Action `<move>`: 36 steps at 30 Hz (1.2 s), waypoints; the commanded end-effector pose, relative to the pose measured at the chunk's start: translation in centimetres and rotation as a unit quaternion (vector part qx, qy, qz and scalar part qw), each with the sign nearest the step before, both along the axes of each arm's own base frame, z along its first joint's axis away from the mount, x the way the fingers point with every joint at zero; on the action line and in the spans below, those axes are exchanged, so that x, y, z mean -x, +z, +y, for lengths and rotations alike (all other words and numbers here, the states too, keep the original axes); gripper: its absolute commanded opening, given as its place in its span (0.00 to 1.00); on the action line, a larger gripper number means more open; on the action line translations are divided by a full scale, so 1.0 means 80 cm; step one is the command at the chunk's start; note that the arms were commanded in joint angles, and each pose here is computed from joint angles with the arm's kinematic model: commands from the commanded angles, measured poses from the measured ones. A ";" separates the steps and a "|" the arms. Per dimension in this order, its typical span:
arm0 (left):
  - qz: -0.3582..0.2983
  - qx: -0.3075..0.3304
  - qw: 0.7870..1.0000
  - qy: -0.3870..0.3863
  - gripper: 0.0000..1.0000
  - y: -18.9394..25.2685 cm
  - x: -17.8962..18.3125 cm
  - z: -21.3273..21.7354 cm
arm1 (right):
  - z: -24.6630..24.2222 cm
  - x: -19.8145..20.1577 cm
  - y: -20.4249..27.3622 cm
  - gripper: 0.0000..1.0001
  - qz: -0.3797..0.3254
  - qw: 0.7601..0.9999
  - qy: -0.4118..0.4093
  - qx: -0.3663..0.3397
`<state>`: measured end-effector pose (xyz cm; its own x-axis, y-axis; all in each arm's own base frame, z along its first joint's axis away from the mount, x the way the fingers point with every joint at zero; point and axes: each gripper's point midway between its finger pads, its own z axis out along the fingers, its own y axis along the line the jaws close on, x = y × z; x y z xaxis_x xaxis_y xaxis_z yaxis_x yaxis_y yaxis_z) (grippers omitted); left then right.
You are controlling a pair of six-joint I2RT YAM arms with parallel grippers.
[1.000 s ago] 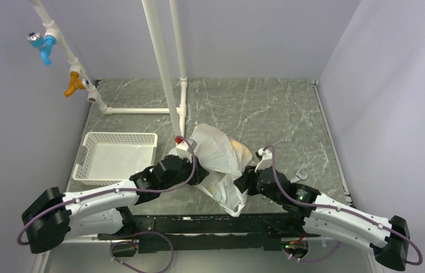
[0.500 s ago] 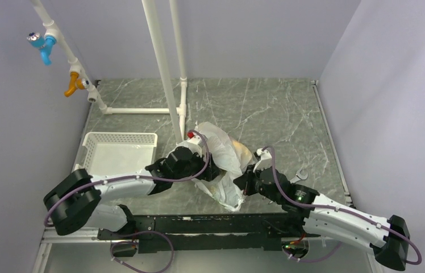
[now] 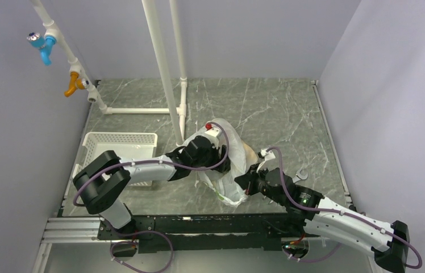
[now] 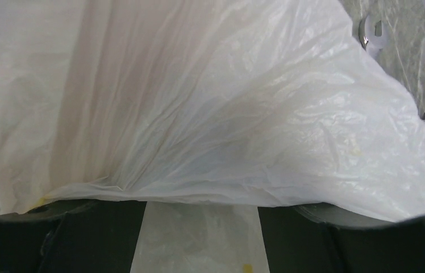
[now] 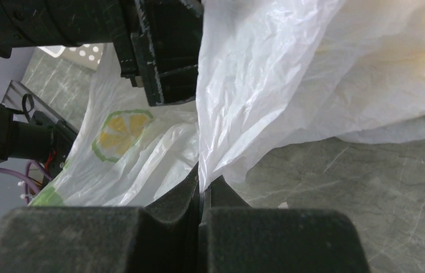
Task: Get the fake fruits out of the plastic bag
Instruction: Take out the fake fruit from the plastic bag.
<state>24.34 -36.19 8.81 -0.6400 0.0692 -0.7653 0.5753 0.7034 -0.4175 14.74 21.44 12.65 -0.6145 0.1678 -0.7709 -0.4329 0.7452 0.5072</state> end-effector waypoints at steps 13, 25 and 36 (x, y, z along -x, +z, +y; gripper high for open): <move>-0.015 -0.067 0.997 0.026 0.78 -0.024 -0.020 -0.041 | 0.005 -0.003 0.028 0.00 -0.032 0.999 0.014 -0.009; -0.013 -0.110 0.993 0.041 0.52 -0.051 -0.022 -0.027 | -0.008 -0.003 0.032 0.00 -0.039 0.999 0.002 -0.002; -0.048 -0.032 0.998 0.013 0.02 0.098 0.006 -0.003 | 0.002 -0.009 0.018 0.00 -0.040 0.999 0.008 0.012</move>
